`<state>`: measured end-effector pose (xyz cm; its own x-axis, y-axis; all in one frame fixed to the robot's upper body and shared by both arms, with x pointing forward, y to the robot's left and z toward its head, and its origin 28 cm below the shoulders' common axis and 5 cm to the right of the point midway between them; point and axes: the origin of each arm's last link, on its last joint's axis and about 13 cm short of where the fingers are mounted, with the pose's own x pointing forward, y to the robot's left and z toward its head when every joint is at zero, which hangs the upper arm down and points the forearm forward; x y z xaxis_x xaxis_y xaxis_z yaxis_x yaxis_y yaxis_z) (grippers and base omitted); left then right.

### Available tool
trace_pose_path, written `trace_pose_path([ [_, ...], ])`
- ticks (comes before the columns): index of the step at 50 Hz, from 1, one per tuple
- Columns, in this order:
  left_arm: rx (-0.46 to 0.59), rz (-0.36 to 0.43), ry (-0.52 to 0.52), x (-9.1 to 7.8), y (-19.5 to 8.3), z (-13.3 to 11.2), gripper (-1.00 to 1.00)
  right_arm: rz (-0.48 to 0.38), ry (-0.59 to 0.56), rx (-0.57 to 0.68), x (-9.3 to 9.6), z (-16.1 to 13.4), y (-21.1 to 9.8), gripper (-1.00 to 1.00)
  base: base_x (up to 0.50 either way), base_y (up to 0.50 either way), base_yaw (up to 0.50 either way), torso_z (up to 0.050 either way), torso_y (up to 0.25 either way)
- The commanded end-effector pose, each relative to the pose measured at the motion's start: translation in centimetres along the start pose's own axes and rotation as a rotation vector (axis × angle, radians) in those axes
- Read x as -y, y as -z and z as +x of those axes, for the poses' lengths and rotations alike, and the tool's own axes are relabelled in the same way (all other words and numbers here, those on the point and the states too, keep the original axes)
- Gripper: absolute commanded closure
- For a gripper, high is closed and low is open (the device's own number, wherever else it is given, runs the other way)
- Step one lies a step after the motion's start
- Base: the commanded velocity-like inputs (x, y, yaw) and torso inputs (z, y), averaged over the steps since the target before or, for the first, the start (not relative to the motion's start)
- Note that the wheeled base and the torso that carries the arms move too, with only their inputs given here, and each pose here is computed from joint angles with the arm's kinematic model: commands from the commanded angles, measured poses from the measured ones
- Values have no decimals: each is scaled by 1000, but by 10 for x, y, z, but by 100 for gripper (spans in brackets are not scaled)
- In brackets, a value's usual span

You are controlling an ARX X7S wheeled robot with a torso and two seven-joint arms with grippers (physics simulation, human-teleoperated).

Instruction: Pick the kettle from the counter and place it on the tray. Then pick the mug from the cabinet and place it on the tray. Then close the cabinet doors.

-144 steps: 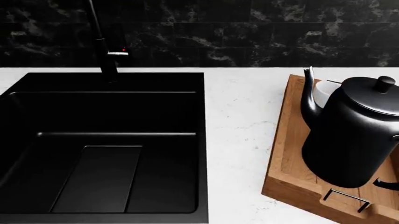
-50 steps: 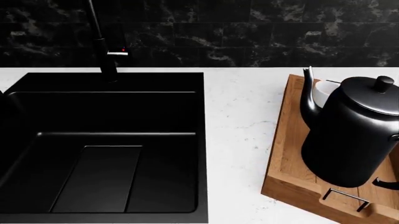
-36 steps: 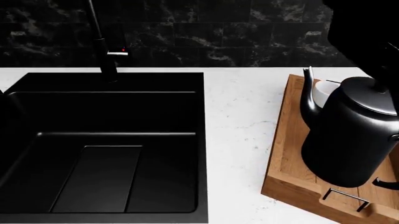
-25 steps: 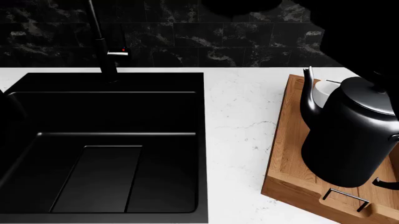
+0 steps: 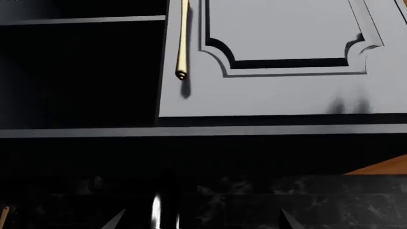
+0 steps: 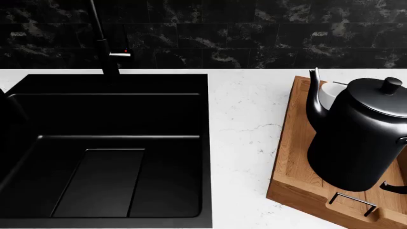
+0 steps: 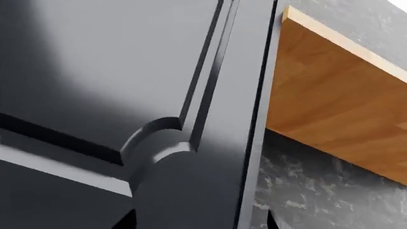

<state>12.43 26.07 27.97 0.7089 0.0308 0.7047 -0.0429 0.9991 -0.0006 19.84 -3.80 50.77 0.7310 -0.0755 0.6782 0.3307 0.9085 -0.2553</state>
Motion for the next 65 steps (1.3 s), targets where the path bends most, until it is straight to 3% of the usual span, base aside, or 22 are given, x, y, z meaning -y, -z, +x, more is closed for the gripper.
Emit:
trace_pose_path([
  [1, 12, -10, 28, 3, -9, 2, -100, 153, 9, -35, 54, -120, 35, -100, 0, 0, 0, 0, 0],
  [5, 22, -16, 36, 3, -12, 6, -100, 239, -78, -89, 50, -173, 68, -100, 0, 0, 0, 0, 0],
  [20, 33, -15, 65, 3, -14, 8, -100, 202, 50, -44, 85, -192, 102, -100, 0, 92, 0, 0, 0],
  [35, 31, -12, 65, 3, -14, 7, -100, 211, 54, -72, 79, -194, 119, -100, 1, 500, 0, 0, 0],
  [65, 36, -18, 54, 3, -16, 8, -100, 218, 38, -81, 74, -191, 121, -100, 1, 500, 0, 0, 0],
])
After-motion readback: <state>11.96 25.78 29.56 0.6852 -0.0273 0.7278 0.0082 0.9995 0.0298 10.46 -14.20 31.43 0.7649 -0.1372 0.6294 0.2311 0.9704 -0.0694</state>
